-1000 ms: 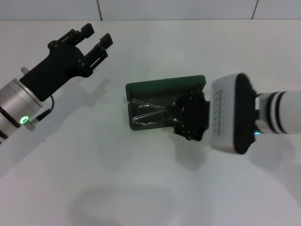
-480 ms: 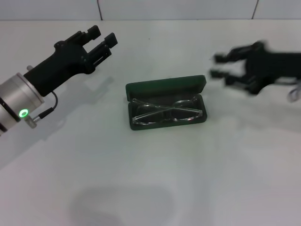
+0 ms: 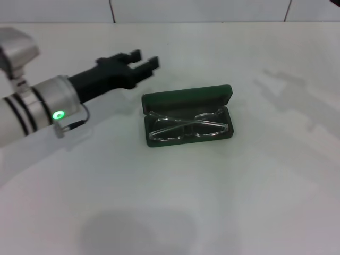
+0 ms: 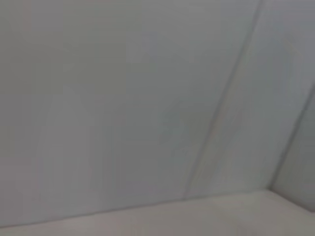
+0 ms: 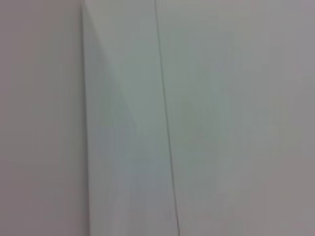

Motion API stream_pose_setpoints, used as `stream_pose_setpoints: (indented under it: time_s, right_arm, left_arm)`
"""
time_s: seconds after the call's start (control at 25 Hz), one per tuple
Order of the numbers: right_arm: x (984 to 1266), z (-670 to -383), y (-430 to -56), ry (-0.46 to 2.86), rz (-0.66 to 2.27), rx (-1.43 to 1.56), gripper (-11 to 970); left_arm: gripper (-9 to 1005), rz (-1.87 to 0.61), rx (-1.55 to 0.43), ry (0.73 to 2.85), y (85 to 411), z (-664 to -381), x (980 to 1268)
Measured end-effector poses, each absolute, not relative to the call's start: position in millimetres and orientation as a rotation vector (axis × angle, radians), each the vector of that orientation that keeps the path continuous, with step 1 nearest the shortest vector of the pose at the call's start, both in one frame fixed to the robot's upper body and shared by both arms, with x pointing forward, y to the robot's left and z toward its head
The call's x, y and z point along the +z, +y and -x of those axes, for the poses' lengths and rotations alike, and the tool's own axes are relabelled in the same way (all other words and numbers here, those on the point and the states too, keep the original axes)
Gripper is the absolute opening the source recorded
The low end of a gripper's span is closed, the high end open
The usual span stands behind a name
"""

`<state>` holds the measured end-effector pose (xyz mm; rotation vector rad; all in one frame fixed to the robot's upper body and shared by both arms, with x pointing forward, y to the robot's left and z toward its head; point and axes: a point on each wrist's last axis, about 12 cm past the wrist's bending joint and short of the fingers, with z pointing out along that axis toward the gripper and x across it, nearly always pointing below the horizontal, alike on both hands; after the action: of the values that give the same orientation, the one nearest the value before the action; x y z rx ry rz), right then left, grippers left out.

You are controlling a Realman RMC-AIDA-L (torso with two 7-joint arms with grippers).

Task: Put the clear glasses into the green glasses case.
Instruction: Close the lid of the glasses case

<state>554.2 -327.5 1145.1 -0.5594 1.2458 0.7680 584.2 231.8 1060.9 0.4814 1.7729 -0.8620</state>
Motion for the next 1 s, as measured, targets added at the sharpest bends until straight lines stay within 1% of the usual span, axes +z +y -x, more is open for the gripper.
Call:
stream_pose_setpoints:
  time_s: [0.2, 0.44, 0.6, 1.0]
  right_arm:
    - [1141, -551, -323, 1.248, 0.573, 0.781, 358]
    - [1136, -553, -318, 1.255, 0.581, 0.774, 584]
    - [1135, -555, -317, 1.266, 0.584, 0.768, 589]
    - [1134, -562, -313, 1.284, 0.602, 0.735, 590]
  left_arm:
    - [654, -0.566, -0.834, 1.842, 209, -597, 1062]
    - [656, -0.648, -0.824, 1.899, 198, -599, 1058]
    - [657, -0.697, -0.839, 1.914, 195, -593, 1055]
    - [659, -0.788, -0.843, 1.927, 197, -579, 1044]
